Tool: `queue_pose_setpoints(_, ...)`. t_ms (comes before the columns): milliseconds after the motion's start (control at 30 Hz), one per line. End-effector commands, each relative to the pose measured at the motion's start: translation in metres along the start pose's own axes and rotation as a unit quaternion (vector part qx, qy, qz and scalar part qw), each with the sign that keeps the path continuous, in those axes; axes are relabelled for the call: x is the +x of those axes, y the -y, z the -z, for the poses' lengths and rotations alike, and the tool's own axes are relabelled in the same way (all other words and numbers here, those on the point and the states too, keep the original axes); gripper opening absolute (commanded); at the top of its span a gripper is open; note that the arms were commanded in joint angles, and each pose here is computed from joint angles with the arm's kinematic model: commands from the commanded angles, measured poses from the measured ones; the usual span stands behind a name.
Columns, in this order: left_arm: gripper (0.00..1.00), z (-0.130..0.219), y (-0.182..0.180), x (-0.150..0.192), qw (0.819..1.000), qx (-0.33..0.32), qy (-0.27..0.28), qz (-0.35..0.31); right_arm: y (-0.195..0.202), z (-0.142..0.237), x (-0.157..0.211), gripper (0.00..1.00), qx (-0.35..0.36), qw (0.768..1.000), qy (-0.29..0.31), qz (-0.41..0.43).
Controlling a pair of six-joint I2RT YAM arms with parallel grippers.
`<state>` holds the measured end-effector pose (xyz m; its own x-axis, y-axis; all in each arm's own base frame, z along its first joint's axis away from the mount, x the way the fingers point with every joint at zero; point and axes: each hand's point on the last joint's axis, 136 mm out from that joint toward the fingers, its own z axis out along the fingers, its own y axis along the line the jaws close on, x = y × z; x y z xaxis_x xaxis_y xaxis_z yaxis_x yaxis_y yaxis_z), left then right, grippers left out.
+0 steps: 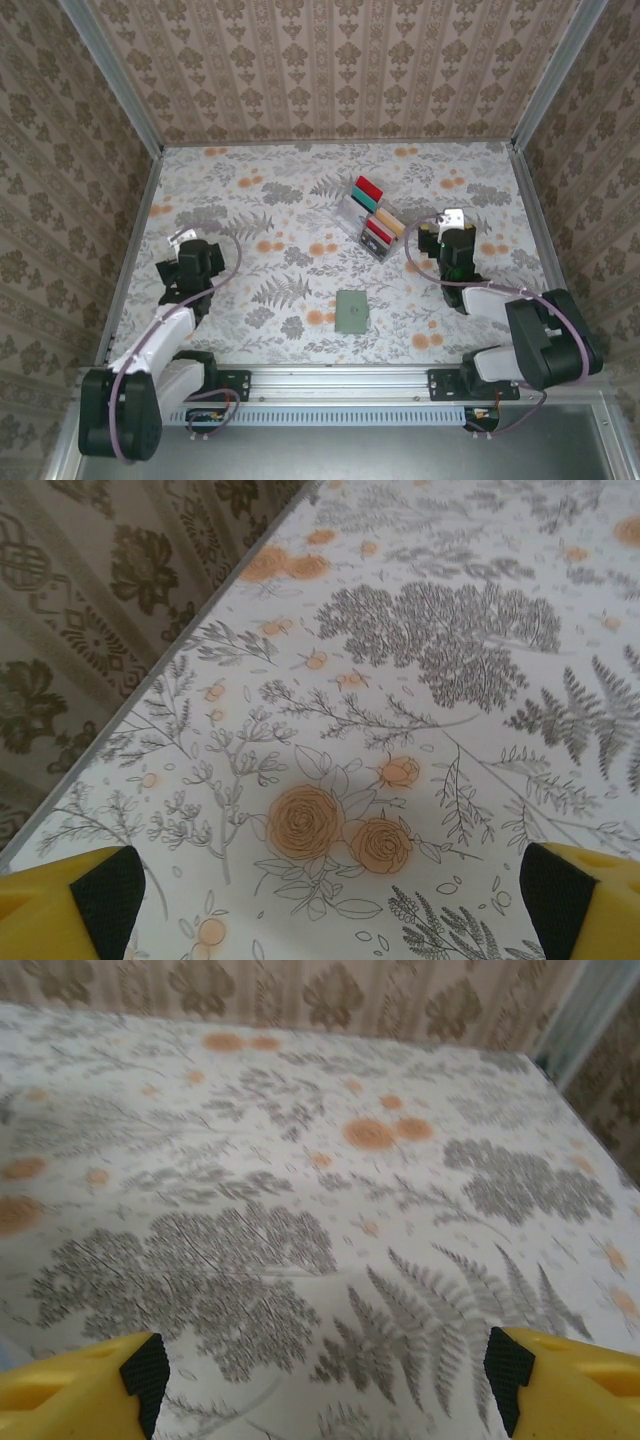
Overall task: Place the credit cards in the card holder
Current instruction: Reset both arms
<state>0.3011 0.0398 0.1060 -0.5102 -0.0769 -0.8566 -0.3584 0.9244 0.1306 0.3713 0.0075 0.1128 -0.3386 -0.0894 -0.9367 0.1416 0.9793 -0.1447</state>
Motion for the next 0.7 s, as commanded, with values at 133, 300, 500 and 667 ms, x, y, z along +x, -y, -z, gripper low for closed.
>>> queue_pose_setpoints(133,1.0,-0.022,0.019,-0.04,0.994,0.027,0.104,-0.035,0.004,-0.012,0.0,0.89,-0.022,0.998,0.057,-0.03)
queue_pose_setpoints(300,1.0,-0.034,0.038,-0.054,0.985,0.074,0.148,-0.045,0.02,-0.031,0.005,0.94,0.003,0.998,0.002,-0.059)
queue_pose_setpoints(500,1.0,-0.052,0.062,-0.035,0.978,0.127,0.157,-0.06,0.03,-0.03,0.007,1.0,0.03,0.997,0.003,-0.071)
queue_pose_setpoints(667,1.0,-0.07,0.054,-0.041,0.987,0.1,0.117,-0.046,0.029,-0.029,0.006,1.0,0.03,0.997,0.003,-0.07)
